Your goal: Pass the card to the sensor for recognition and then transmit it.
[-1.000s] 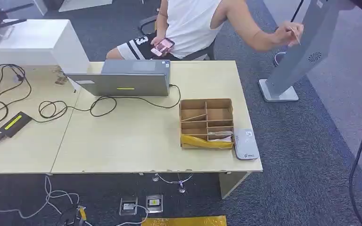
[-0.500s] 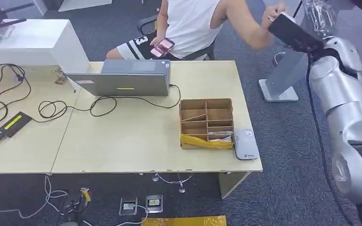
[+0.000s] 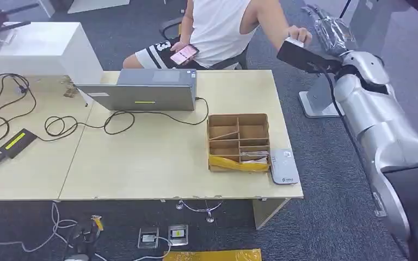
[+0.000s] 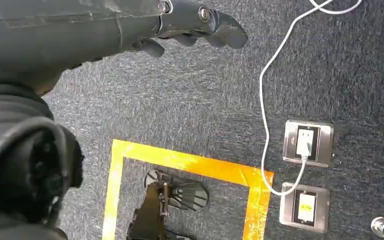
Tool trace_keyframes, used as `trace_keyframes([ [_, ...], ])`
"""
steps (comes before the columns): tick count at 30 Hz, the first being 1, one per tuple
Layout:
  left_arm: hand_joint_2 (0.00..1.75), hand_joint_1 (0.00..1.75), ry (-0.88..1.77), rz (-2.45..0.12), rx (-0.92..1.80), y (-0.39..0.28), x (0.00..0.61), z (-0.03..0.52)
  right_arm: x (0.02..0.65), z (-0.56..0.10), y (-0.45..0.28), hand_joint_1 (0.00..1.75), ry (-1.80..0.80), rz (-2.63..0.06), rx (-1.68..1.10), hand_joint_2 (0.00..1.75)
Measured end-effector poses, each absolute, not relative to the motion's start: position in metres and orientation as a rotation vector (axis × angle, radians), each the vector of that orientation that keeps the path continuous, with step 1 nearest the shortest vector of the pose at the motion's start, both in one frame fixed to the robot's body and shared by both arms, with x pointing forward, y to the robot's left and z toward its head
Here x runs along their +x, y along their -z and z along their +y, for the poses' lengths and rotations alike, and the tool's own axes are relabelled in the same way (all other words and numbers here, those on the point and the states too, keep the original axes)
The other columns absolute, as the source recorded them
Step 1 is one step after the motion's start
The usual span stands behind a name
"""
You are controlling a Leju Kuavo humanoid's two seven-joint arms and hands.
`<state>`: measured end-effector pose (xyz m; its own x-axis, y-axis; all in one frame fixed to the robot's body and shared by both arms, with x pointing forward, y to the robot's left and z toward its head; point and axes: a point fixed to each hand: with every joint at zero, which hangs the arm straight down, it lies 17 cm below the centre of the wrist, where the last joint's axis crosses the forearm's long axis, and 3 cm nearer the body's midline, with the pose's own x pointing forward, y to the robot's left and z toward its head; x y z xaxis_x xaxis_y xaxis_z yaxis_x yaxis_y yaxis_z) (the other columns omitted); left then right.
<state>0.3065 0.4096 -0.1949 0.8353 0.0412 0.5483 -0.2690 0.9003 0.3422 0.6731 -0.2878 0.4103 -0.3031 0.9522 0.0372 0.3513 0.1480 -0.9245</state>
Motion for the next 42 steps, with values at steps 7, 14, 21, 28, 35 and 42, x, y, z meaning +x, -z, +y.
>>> trace_keyframes([
  [7, 0.0, 0.0, -0.163, -0.564, 0.435, 0.194, 0.307, 0.415, 0.673, -0.284, -0.409, 0.12, -1.143, -1.771, -1.238, 1.75],
  [14, 0.0, 0.0, -0.158, -0.566, 0.432, 0.193, 0.307, 0.417, 0.673, -0.282, -0.407, 1.75, -1.144, -1.776, -1.209, 1.75],
  [21, 0.0, 0.0, -0.156, -0.566, 0.436, 0.193, 0.307, 0.419, 0.673, -0.281, -0.406, 1.75, -1.154, -1.774, -1.207, 1.75],
  [28, 0.0, 0.0, -0.137, -0.57, 0.442, 0.192, 0.308, 0.42, 0.672, -0.279, -0.41, 1.75, -1.138, -1.795, -1.19, 1.75],
  [35, 0.0, 0.0, -0.125, -0.567, 0.444, 0.194, 0.305, 0.421, 0.671, -0.276, -0.411, 1.75, -1.13, -1.817, -1.167, 1.75],
  [42, 0.0, 0.0, -0.126, -0.562, 0.448, 0.195, 0.302, 0.421, 0.669, -0.273, -0.413, 1.75, -1.109, -1.846, -1.128, 1.75],
])
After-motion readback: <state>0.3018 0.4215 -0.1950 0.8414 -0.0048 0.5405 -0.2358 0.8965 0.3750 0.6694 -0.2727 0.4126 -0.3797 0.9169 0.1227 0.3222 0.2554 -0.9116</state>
